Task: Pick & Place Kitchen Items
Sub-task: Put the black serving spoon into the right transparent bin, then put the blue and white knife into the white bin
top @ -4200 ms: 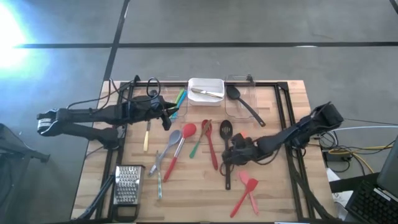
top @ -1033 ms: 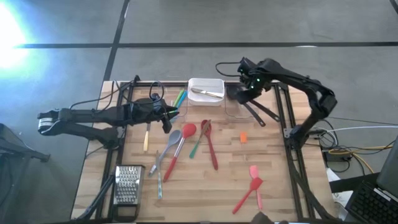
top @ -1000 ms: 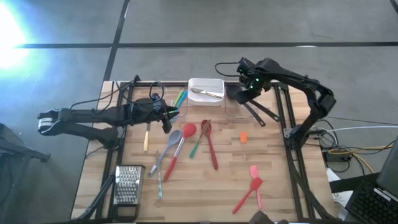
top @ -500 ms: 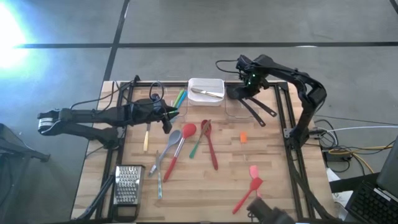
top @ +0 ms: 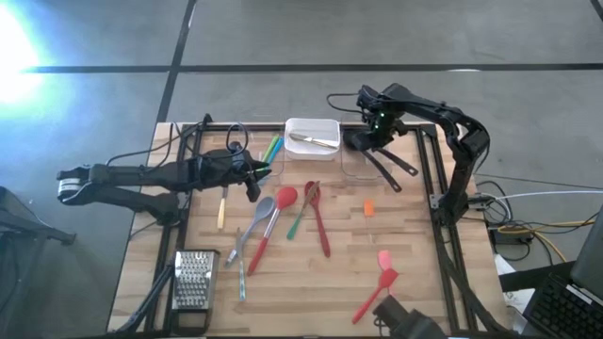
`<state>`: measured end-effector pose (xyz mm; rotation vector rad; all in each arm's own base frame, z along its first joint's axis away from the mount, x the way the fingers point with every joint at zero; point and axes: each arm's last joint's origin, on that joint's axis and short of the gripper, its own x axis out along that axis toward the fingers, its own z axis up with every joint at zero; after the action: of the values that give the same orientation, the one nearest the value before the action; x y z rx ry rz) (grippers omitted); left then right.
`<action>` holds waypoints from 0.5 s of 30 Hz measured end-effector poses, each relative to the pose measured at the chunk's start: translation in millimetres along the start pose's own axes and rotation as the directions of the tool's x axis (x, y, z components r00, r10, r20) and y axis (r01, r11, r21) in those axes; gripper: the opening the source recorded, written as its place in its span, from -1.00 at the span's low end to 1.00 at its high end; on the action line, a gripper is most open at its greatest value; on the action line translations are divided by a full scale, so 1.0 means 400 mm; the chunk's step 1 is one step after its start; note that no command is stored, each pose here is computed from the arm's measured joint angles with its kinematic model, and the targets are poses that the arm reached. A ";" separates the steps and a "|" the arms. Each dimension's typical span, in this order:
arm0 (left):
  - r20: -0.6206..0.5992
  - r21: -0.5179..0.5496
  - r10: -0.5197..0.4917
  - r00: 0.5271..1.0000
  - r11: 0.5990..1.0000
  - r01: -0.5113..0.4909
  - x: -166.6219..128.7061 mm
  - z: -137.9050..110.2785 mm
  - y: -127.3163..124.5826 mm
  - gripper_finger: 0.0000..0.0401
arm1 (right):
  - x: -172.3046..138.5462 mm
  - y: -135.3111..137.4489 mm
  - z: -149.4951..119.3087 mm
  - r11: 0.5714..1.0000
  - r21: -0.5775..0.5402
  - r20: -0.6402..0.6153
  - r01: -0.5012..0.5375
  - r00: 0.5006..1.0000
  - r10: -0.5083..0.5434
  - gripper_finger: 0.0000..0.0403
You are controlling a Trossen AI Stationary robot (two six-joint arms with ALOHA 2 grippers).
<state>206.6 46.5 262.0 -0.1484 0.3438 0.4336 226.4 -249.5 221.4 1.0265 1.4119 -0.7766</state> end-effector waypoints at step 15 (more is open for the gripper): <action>0.000 0.001 0.000 1.000 1.000 0.000 0.000 0.000 0.000 -0.47 | -0.061 0.007 -0.037 0.994 -0.059 0.033 -0.094 0.995 0.096 0.01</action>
<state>206.6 46.5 262.0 -0.1476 0.3441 0.4335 221.8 -238.5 247.6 1.0227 1.3372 -0.6778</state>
